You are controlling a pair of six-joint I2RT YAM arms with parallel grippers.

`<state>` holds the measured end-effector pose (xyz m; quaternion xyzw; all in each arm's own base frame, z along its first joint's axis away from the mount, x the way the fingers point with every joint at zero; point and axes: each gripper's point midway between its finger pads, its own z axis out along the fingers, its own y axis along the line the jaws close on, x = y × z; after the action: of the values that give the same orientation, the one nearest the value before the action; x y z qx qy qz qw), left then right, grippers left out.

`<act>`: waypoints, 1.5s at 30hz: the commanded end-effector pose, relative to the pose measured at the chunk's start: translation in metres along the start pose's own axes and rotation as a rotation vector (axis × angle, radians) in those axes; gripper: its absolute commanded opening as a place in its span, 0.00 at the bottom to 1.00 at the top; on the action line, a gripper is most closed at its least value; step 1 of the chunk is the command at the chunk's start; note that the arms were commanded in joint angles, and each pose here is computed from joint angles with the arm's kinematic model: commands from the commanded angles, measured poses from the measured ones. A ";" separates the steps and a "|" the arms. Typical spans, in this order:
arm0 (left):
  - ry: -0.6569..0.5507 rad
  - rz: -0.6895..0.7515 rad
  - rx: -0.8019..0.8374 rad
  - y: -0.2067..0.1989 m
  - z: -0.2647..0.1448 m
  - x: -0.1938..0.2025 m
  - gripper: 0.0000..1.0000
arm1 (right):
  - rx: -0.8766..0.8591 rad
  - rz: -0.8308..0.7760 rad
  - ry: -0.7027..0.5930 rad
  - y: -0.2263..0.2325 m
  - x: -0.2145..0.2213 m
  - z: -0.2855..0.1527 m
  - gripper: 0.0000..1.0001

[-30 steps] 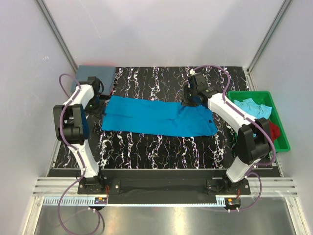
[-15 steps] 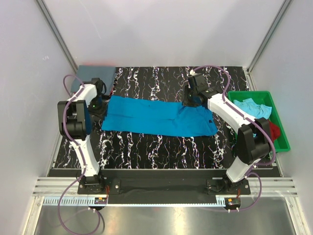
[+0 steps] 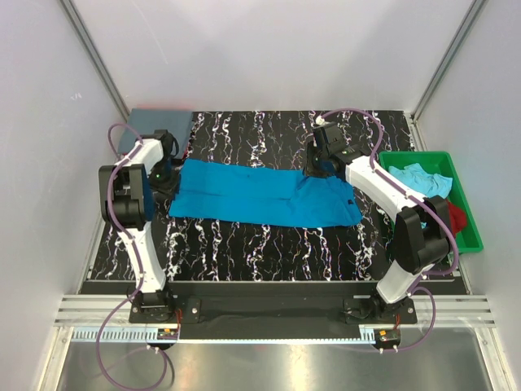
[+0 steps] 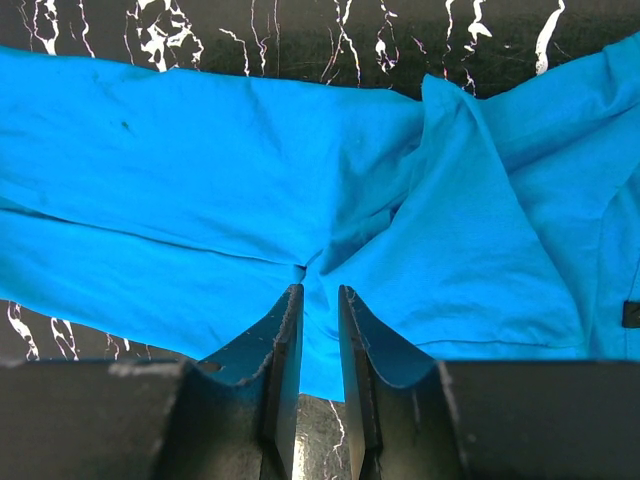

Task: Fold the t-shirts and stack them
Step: Fold the tshirt

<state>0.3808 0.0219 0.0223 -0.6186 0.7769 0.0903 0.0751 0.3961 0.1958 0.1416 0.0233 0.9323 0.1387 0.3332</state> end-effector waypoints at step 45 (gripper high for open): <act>-0.206 0.136 0.101 -0.050 -0.034 -0.017 0.00 | 0.028 -0.022 -0.048 -0.004 -0.009 0.000 0.27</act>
<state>0.4166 0.0178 0.0552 -0.5689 0.8017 0.1024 0.1524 0.3978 0.1927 0.1411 0.0218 0.9319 0.1298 0.3381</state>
